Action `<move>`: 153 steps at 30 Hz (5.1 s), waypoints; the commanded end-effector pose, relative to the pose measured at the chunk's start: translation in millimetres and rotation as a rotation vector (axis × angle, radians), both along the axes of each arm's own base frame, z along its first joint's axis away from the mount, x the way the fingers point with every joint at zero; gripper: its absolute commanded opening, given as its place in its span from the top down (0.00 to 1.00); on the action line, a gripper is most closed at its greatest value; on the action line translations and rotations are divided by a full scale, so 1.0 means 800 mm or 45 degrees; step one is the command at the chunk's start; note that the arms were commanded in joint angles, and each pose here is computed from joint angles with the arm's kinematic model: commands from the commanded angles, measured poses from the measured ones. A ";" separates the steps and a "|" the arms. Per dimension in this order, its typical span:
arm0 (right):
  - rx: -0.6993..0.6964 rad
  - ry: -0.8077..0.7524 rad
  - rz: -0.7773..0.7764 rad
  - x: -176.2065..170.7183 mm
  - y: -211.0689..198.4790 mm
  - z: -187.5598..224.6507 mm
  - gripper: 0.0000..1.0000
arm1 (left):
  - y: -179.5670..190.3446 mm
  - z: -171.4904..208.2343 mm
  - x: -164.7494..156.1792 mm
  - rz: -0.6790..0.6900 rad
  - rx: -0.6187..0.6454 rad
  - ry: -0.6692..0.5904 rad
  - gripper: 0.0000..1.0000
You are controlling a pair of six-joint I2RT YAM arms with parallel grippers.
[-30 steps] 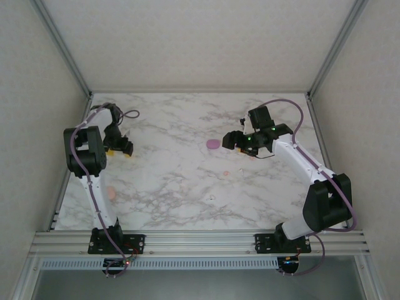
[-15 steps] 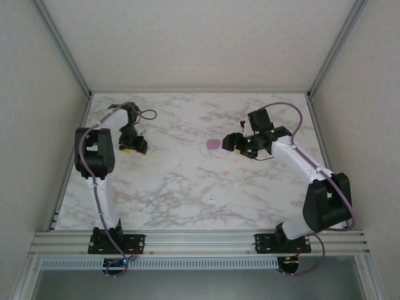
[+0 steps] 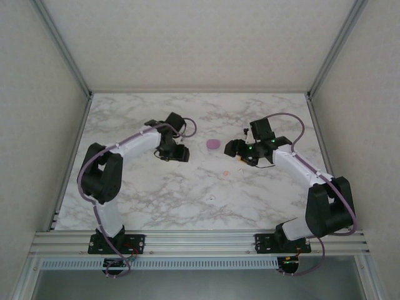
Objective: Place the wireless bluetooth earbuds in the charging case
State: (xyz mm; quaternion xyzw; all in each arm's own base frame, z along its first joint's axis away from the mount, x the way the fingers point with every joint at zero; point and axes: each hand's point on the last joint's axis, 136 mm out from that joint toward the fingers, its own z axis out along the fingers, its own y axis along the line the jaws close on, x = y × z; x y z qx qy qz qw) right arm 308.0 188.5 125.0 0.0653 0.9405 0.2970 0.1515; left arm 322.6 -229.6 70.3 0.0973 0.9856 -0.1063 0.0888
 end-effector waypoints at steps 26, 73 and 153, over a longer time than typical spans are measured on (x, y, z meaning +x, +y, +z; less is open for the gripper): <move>0.094 0.055 -0.043 0.004 -0.002 -0.020 0.36 | -0.067 -0.051 -0.064 0.300 0.061 0.083 0.45; -0.379 -0.949 1.598 -0.052 0.173 -0.109 0.30 | 0.176 0.157 -0.049 0.598 -0.151 -0.914 0.00; -0.541 -2.126 1.171 -0.084 0.135 0.253 0.64 | -0.120 0.313 -0.104 -0.640 -1.147 -0.472 0.53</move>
